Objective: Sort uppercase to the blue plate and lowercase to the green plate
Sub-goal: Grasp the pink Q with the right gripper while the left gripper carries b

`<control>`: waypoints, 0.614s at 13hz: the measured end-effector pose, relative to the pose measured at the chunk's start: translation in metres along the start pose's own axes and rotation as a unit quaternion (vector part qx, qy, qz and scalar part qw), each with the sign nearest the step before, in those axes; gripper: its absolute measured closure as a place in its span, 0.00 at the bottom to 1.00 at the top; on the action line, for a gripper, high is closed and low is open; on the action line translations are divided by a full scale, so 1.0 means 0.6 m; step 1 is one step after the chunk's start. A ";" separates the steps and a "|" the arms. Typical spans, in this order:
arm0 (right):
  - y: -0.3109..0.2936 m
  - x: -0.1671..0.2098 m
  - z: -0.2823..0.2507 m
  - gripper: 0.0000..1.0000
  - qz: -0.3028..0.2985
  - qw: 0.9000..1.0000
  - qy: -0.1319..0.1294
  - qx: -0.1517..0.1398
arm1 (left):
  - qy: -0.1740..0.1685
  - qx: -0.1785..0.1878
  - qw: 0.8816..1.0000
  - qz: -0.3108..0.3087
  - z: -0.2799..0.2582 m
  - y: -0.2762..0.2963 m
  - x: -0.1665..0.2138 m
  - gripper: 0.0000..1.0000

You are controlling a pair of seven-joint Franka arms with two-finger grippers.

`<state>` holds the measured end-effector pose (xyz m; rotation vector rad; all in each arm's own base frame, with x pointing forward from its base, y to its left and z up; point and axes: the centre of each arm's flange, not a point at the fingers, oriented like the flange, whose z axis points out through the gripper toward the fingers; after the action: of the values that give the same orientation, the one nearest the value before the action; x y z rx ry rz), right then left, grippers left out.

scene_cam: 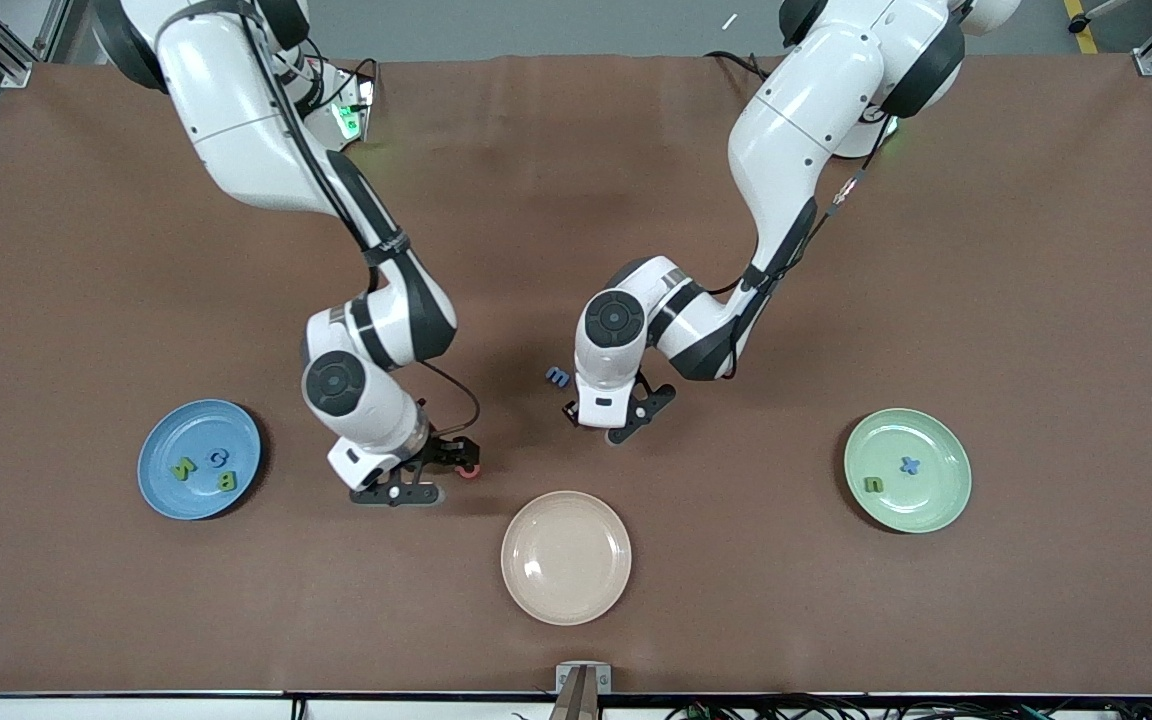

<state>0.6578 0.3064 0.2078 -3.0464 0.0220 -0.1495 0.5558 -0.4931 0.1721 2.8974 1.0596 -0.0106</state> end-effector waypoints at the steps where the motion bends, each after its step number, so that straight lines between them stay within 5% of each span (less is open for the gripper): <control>1: -0.012 -0.008 0.014 0.00 0.001 1.000 0.005 -0.006 | 0.000 0.000 1.000 0.000 0.000 0.000 0.000 0.30; 6: -0.012 -0.015 0.058 0.11 0.004 1.000 0.019 -0.012 | 0.000 0.006 1.000 0.000 -0.001 -0.001 0.000 0.46; 8: -0.011 -0.015 0.059 0.19 0.003 1.000 0.021 -0.013 | 0.000 0.010 1.000 0.000 -0.006 0.000 0.001 0.63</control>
<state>0.6525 0.3166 0.1727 -3.0679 0.0367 -0.2138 0.5564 -0.4926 0.1757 2.9146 1.0669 -0.0210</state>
